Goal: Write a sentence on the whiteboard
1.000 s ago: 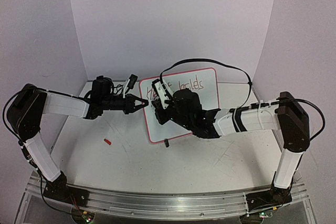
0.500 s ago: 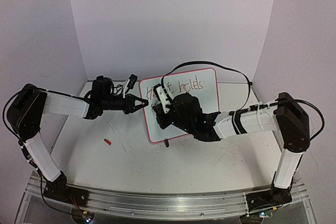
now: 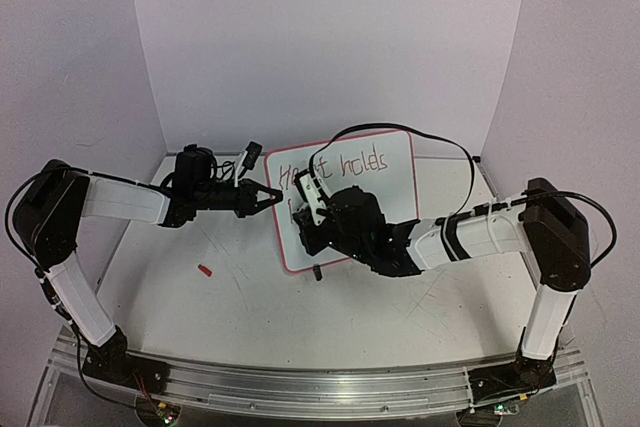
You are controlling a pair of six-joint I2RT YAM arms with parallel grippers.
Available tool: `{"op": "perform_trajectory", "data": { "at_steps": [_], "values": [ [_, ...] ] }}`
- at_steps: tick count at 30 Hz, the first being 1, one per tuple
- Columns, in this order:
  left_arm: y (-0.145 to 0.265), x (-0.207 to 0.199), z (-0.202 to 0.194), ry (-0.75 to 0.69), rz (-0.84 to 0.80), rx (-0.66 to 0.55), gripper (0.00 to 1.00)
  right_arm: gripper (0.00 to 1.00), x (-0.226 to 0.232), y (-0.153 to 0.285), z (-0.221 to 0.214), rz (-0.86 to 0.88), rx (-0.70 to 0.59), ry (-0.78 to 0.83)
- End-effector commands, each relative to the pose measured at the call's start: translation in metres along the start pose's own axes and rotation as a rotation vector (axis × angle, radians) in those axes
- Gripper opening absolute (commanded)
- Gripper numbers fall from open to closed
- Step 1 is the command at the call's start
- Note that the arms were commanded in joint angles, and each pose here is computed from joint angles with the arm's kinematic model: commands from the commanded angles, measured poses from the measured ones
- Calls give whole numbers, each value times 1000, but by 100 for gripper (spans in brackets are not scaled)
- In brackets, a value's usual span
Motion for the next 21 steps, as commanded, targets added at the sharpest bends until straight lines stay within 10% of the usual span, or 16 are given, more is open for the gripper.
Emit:
{"op": "perform_trajectory", "data": {
  "at_steps": [1,21],
  "values": [
    [5,23,7,-110,173,-45,0,0,-9,-3,14,-65,-28,11],
    [5,24,6,-111,176,-41,0,0,-36,1,26,-173,-47,-9]
  ]
}}
Point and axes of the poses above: each gripper's point midway between its finger pads, its own y axis back along the fingers, its own x axis along the line the jaws close on, z = x × y, the point moved 6 cm from there along y, back along the fingers, and after that the axes turned 14 degrees about y, right-handed, at the moved point
